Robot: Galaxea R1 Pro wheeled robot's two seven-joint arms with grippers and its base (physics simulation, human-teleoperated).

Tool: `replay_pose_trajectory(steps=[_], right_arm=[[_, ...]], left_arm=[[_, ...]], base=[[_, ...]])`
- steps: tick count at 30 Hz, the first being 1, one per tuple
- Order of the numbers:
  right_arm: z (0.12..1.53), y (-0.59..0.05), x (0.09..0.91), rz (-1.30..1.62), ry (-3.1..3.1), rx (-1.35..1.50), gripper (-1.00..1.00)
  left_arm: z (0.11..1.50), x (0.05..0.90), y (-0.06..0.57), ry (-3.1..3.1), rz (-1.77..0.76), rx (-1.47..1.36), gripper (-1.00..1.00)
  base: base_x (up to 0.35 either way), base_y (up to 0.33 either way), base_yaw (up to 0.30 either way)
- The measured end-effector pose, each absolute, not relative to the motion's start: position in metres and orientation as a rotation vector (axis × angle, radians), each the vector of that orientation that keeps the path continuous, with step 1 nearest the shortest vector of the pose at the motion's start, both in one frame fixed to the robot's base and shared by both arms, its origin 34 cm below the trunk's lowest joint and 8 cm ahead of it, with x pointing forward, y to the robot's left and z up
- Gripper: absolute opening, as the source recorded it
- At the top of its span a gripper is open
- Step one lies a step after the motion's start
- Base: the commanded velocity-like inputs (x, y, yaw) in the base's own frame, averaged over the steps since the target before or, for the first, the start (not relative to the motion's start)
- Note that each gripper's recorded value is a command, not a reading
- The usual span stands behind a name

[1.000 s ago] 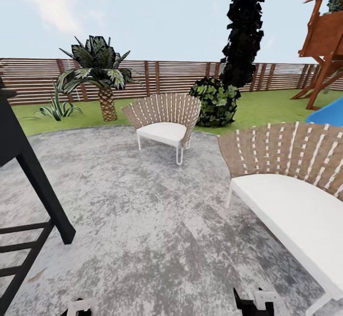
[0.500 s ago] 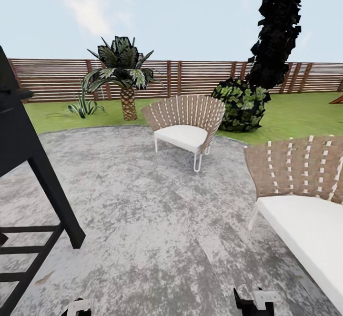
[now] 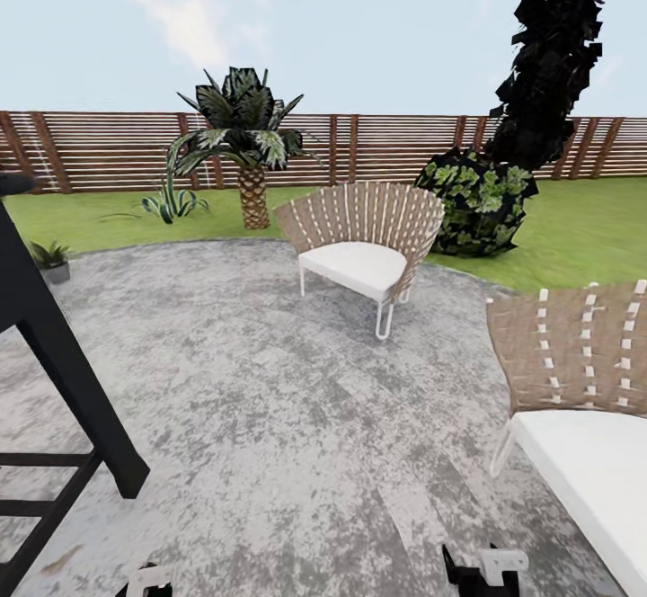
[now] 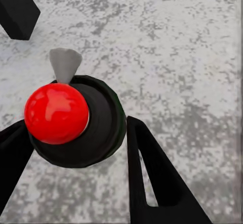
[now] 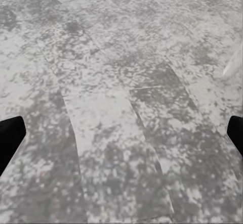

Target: Pick up the pesticide atomizer in the garden and spray insectifuge to fully cover both potted plants in the garden.

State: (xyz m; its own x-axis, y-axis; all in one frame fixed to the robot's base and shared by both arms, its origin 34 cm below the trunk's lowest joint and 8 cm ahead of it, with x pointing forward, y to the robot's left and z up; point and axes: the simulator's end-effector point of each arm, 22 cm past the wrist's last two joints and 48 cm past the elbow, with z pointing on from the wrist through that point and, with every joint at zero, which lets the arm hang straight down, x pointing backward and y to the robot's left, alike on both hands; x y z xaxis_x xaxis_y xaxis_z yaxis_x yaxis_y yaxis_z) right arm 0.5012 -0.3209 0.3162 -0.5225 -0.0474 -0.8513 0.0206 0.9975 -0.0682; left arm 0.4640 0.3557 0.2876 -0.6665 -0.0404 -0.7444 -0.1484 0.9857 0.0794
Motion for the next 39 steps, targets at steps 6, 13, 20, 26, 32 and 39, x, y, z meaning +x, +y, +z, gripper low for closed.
replay_pose_trajectory(steps=[6,13,20,26,32,39], right_arm=[[0.3162,-0.3211,0.5012,-0.085,2.119,-0.019,1.0],[0.3163,-0.3209,0.5012,-0.084,2.119,-0.02,1.0],[0.3162,-0.3208,0.5012,-0.084,2.119,-0.02,1.0],[0.3162,-0.3198,0.5013,-0.082,2.119,-0.02,1.0],[0.3162,-0.3196,0.5013,-0.082,2.119,-0.019,1.0],[0.3162,-0.3196,0.5013,-0.082,2.118,-0.019,1.0]], left_arm=[[0.2876,0.4639,0.3557,2.298,0.168,-0.131,-1.0],[0.2876,0.464,0.3557,2.298,0.168,-0.131,-1.0],[0.2876,0.464,0.3557,2.298,0.168,-0.131,-1.0],[0.2876,0.464,0.3558,2.298,0.168,-0.131,-1.0],[0.2876,0.4639,0.3558,2.298,0.169,-0.131,-1.0],[0.2875,0.4638,0.3558,2.298,0.168,-0.131,-1.0]], base=[[0.339,-0.109,0.001],[0.339,-0.032,0.0],[0.34,-0.002,0.0],[0.34,0.0,0.054],[0.34,-0.011,0.209],[0.34,-0.099,0.246]])
